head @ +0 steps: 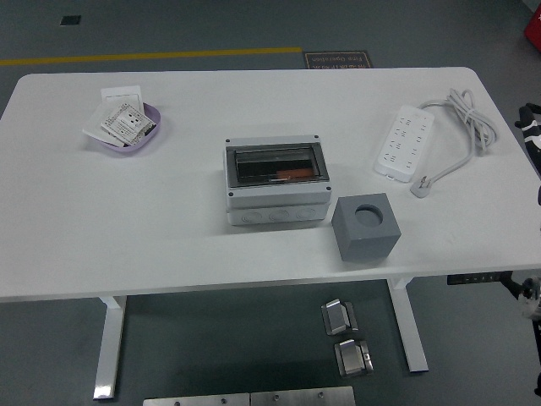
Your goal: Pick up the cylinder from the cube,place it in the box,flap close box
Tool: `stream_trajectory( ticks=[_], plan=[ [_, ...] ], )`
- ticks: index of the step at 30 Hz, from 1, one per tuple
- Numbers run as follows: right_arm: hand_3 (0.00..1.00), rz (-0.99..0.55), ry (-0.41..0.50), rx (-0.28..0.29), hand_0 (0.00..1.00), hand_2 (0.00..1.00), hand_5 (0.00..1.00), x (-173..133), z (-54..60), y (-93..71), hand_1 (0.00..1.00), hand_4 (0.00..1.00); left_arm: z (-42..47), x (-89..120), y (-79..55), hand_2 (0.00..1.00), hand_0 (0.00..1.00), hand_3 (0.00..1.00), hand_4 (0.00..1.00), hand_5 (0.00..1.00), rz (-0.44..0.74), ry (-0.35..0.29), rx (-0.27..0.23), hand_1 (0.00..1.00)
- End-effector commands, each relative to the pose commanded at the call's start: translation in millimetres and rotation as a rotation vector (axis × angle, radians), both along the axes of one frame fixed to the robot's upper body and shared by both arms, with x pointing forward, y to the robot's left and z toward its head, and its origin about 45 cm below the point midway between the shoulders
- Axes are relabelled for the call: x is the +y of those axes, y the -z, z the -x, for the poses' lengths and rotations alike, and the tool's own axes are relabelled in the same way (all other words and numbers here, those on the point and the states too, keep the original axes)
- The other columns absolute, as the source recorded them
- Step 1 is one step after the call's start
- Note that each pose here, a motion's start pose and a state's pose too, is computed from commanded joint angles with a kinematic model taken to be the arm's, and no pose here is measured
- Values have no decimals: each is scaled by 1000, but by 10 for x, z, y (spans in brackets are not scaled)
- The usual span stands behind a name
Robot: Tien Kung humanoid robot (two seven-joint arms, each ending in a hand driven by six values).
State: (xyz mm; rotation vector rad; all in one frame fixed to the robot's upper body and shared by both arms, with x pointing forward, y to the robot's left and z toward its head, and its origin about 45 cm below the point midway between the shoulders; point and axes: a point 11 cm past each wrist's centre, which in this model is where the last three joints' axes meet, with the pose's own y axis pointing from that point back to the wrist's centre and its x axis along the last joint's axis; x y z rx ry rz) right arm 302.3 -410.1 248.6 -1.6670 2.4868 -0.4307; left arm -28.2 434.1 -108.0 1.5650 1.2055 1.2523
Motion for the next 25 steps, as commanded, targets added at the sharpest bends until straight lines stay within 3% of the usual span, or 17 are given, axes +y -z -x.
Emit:
stream_trajectory(
  ticks=[9,16,22,23,25],
  plan=[
    [677,-6,-13,26,617,592,364,42,-22,99,464,917,17,31,-11,633,667,674,672,352,-7,0,3,715],
    [677,21,-71,93,615,593,362,192,-143,238,460,914,86,-18,4,632,667,674,672,348,0,-2,19,715],
    [688,40,-137,113,629,612,357,381,-258,272,487,913,116,-34,9,632,667,673,675,348,0,-6,25,715],
    [732,45,-145,109,663,671,357,408,-285,255,624,910,118,-30,8,632,667,672,674,344,-1,-7,25,715],
    [732,62,-162,101,663,671,357,469,-343,206,624,910,119,-26,6,632,667,672,674,344,-2,-8,25,715]
  ],
)
